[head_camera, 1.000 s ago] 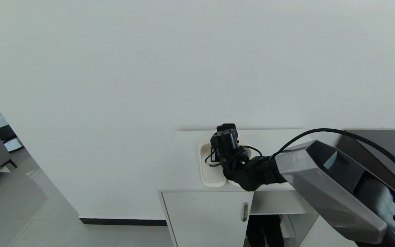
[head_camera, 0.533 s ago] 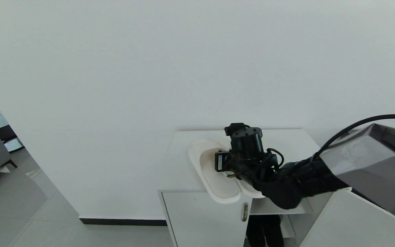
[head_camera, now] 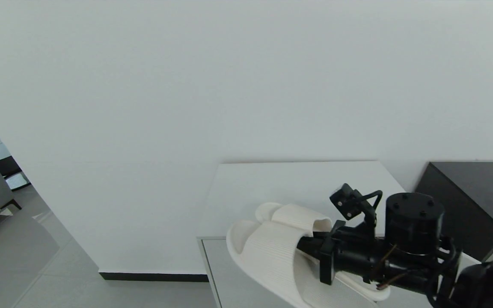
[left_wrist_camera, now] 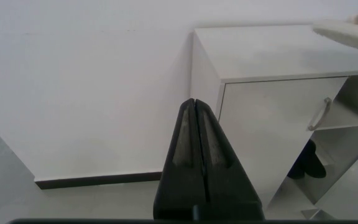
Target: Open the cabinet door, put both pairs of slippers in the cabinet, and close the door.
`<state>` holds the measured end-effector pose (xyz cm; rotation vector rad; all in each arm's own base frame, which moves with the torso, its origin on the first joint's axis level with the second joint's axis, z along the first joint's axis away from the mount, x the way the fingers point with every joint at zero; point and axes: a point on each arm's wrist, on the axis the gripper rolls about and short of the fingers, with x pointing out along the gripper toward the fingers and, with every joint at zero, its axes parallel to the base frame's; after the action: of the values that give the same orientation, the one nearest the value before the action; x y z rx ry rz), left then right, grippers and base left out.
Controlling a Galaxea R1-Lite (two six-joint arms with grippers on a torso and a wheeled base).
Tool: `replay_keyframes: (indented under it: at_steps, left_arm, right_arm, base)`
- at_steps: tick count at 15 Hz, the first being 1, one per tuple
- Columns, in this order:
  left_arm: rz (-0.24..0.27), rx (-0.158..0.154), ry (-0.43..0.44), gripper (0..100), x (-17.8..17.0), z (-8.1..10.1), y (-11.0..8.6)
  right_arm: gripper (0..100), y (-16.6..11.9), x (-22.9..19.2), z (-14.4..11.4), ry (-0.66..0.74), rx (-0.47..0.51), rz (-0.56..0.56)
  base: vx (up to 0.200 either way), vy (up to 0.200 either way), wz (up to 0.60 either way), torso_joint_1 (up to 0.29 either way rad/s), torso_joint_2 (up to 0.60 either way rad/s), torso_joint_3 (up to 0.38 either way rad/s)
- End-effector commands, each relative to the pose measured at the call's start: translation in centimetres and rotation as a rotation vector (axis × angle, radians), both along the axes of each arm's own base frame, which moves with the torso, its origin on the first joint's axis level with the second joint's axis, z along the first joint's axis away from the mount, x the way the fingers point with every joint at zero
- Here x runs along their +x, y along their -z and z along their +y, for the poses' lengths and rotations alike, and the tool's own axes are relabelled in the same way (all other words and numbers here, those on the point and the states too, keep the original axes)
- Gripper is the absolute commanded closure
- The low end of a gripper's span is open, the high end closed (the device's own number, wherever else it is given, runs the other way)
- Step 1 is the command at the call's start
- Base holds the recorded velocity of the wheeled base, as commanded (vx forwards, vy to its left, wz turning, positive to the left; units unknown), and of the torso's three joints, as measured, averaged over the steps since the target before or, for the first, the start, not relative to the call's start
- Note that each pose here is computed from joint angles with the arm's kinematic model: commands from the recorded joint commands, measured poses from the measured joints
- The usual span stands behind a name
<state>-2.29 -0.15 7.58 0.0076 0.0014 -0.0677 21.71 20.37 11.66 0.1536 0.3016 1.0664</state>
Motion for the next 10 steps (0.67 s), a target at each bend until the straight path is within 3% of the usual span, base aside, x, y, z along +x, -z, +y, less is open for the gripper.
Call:
replay_keyframes:
  at_steps: [1,3,10]
  left_arm:
    - [0.0,0.0,0.0,100,0.0,0.0,0.0]
    - [0.0,0.0,0.0,100,0.0,0.0,0.0]
    - [0.0,-0.002,0.0,100,0.0,0.01,0.0]
  right_arm:
    - [100,-1.41,-1.59,-1.51,-0.013,0.027,-0.027]
    - [100,-1.21,-1.7,-1.6,-0.015,0.021,-0.02]
    - [100,-0.99,-1.89,-1.6,-0.019,0.015,-0.013]
  base:
    - [0.0,0.0,0.0,0.0,0.0,0.0]
    - [0.0,0.0,0.0,0.0,0.0,0.0]
    - [-0.2,0.0,0.0,0.002,0.0,0.002]
